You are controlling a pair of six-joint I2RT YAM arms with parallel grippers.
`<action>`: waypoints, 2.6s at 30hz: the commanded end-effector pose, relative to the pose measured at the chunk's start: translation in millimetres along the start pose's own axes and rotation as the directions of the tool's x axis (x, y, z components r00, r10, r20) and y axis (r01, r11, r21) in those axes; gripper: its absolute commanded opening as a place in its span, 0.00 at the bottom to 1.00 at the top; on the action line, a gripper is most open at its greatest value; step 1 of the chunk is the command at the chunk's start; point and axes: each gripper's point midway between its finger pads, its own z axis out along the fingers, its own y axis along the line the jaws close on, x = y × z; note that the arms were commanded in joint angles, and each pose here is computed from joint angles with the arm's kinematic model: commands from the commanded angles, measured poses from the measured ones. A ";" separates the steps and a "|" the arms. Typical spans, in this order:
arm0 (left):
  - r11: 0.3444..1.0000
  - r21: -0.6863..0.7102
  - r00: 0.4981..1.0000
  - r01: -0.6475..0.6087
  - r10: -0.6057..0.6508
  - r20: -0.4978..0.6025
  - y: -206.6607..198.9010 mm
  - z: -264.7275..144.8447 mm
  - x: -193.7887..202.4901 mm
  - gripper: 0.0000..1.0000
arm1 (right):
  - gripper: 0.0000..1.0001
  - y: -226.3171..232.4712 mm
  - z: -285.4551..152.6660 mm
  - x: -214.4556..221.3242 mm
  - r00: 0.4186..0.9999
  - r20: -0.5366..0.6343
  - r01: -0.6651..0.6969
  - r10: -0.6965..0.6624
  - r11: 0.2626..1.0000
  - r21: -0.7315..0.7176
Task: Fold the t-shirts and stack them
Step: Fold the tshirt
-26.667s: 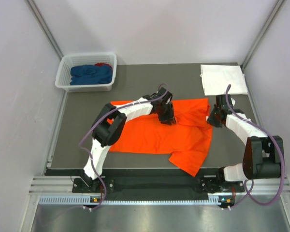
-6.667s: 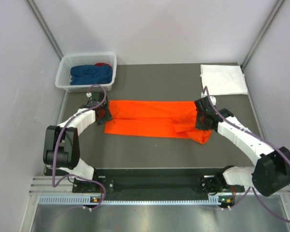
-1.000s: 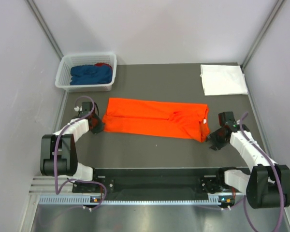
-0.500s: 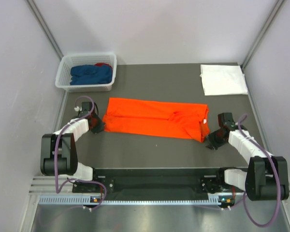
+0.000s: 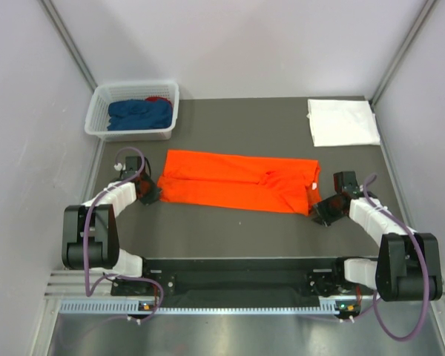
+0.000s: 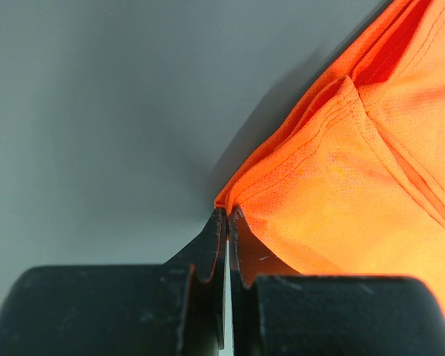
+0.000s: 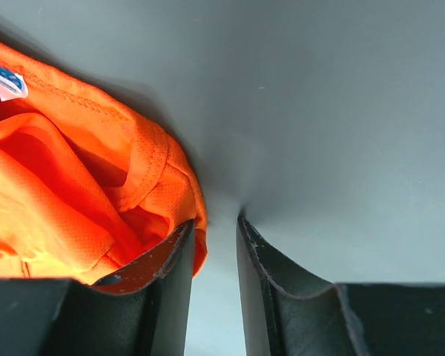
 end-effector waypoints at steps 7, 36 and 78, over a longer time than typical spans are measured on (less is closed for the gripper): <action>1.000 0.026 1.000 0.014 -0.014 0.019 -7.0 0.0 -6.8 0.00 | 0.30 -2.2 5.7 -18.9 0.996 0.092 -0.017 0.015 0.999 0.027; 0.998 0.062 0.999 0.034 -0.035 0.015 -9.7 -6.7 -1.2 0.00 | 0.01 -0.6 11.5 -35.0 0.987 0.152 0.036 -0.049 0.996 0.087; 0.998 -0.059 0.997 -0.014 0.018 0.070 5.5 -5.5 -21.1 0.00 | 0.44 53.7 -72.7 19.2 0.646 0.233 0.748 -0.727 0.542 -0.382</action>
